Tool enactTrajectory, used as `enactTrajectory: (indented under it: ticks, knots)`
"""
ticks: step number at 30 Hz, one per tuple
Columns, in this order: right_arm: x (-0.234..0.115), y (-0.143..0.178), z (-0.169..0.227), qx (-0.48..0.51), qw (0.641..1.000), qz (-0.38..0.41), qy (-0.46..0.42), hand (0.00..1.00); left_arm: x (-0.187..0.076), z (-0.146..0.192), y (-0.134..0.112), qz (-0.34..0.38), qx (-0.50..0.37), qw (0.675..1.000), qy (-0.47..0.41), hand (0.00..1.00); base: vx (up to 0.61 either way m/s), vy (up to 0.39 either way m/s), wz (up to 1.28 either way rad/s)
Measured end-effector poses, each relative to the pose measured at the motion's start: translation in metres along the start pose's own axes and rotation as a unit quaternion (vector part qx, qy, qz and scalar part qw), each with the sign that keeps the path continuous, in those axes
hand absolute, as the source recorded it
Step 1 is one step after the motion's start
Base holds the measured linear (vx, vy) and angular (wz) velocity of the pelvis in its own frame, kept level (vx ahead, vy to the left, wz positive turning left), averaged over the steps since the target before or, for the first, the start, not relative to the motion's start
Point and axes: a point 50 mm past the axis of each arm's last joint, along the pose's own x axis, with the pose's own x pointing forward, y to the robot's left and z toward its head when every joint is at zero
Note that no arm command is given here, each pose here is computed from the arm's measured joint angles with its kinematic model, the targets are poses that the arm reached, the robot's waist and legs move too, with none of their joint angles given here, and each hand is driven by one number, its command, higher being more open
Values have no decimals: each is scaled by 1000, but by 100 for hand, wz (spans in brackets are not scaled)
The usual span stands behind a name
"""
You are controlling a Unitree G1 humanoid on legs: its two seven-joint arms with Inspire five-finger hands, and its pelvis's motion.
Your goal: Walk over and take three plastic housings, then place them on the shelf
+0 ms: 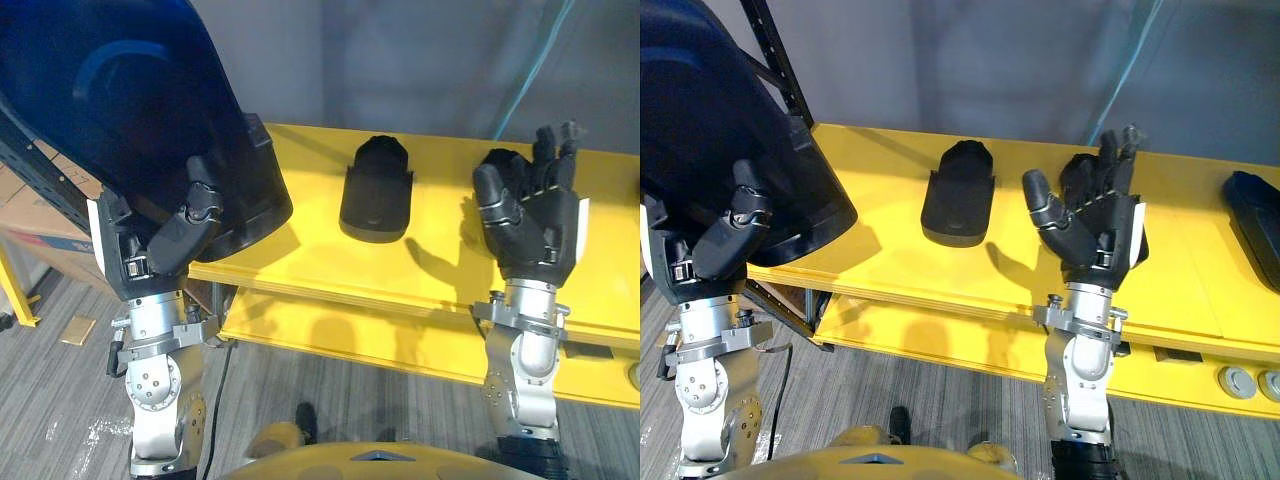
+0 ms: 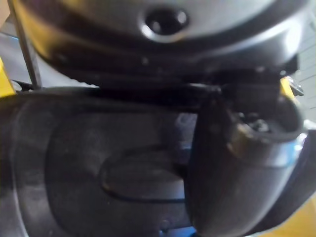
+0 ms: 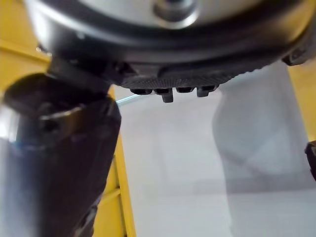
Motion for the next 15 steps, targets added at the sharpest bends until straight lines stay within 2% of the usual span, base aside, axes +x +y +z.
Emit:
enactTrajectory:
  ticks: [7,15]
  knots:
    - [-3,18,-3,15,999,34,3,100,-3,-5,-4,-4,-7,1000,17,0,-12,10,-3]
    - [-5,23,-22,48,997,48,44,100,-21,-19,13,49,6,996,71,0,-18,6,-12]
